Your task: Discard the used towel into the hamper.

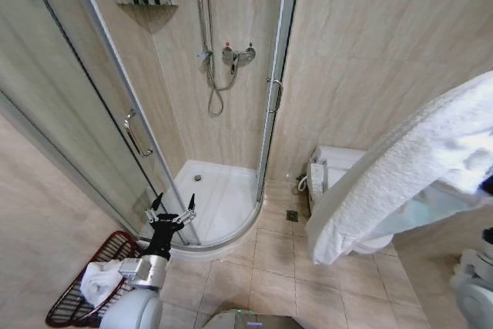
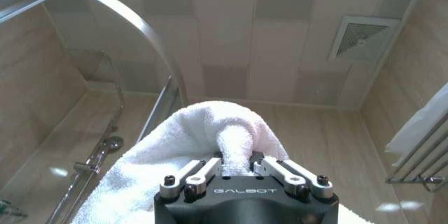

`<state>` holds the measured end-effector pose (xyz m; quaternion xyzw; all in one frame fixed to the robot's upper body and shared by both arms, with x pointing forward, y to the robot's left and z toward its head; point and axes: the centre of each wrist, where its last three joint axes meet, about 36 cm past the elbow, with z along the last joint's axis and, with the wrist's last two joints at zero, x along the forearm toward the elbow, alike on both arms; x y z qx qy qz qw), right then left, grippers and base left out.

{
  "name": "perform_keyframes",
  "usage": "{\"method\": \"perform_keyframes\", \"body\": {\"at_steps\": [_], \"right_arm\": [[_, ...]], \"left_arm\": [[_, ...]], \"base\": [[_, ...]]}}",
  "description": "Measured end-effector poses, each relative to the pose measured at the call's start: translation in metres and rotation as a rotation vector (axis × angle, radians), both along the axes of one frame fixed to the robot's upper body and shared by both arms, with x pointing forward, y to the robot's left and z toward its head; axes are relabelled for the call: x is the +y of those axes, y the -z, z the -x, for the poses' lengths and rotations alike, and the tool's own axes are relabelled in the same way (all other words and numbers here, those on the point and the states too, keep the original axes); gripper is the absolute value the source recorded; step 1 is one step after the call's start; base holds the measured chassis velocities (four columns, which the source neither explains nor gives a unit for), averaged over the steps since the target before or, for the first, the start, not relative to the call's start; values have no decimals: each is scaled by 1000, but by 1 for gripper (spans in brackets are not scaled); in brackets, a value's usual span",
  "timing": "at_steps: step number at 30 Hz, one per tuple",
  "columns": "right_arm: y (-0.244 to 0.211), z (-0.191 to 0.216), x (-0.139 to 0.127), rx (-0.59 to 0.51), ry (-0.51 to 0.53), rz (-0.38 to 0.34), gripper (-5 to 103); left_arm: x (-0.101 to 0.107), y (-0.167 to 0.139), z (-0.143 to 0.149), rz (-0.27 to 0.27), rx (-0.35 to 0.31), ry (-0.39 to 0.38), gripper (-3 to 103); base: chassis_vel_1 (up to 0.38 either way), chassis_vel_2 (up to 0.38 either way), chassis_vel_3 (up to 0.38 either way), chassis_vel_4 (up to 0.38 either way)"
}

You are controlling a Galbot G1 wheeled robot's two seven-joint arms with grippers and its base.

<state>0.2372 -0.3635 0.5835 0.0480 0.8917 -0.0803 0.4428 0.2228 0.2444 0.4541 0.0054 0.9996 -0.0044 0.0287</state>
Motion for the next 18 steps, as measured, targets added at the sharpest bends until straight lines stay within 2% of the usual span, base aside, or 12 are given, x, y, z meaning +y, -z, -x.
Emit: {"method": "perform_keyframes", "body": {"at_steps": [18], "right_arm": [[3, -1, 3, 3, -3, -5, 15]], "left_arm": [[0, 0, 0, 0, 0, 0, 100]], "base": [[0, 0, 0, 0]]}}
